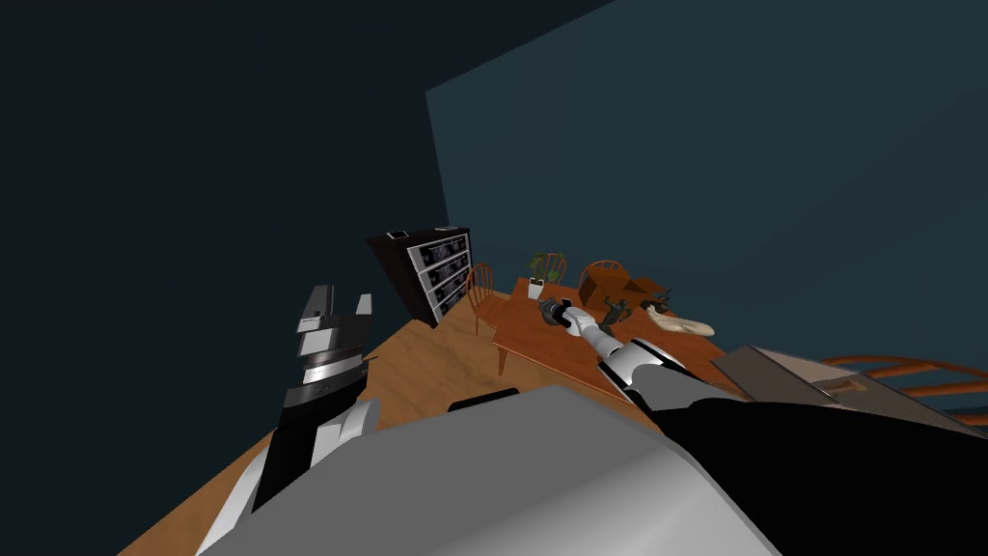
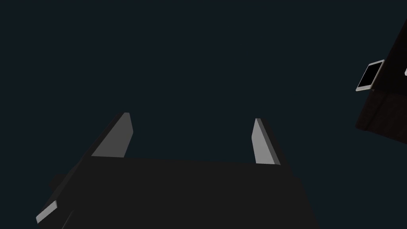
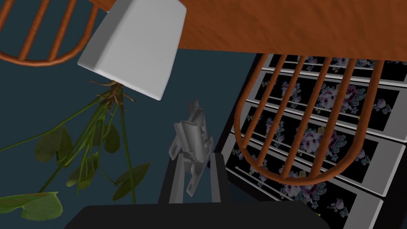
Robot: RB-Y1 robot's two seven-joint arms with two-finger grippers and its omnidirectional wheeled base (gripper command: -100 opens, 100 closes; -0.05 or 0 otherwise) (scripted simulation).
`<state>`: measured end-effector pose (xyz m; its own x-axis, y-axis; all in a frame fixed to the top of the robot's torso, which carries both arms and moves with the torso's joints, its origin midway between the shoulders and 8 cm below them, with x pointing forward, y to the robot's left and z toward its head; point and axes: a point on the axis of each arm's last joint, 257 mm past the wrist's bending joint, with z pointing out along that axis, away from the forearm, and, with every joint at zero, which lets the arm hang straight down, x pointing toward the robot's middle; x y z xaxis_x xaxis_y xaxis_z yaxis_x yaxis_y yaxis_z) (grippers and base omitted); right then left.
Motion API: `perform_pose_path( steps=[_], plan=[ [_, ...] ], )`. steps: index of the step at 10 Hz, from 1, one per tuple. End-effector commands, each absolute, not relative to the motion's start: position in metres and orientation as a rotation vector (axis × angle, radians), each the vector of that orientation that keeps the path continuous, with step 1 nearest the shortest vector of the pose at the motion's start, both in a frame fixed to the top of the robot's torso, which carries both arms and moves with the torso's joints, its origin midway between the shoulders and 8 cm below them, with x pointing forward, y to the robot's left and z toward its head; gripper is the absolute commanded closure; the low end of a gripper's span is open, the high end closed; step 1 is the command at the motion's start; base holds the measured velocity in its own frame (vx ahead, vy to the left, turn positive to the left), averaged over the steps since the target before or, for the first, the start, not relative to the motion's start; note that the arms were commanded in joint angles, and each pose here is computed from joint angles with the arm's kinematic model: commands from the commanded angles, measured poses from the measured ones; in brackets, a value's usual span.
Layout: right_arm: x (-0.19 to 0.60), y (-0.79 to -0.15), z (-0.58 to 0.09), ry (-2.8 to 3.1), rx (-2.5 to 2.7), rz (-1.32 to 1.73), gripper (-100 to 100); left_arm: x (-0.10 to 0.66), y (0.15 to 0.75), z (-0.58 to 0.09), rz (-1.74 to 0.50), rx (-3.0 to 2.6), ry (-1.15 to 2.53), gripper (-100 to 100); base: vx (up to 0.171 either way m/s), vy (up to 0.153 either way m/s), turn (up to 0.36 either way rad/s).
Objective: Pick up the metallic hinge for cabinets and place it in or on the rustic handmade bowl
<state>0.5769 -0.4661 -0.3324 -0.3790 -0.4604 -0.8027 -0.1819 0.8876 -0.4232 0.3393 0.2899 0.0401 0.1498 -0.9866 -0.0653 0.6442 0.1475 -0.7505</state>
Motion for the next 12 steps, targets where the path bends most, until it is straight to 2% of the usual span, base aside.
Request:
perform_pose_path(
  steps=[1, 8, 12],
  plan=[
    [0.574, -0.475, -0.336, 1.979, -0.464, -0.322, 100, 0.339, 0.290, 0.040, -1.299, -0.654, 0.650, 0, 0.002, -0.014, 0.044],
    [0.524, -0.552, -0.360, 2.127, -0.416, -0.379, 100, 0.339, 0.290, 0.040, -1.299, -0.654, 0.650, 0, 0.001, -0.020, 0.076],
    [0.515, -0.565, -0.363, 2.152, -0.405, -0.390, 100, 0.339, 0.290, 0.040, -1.299, -0.654, 0.650, 0, 0.000, -0.012, 0.024]
  ],
)
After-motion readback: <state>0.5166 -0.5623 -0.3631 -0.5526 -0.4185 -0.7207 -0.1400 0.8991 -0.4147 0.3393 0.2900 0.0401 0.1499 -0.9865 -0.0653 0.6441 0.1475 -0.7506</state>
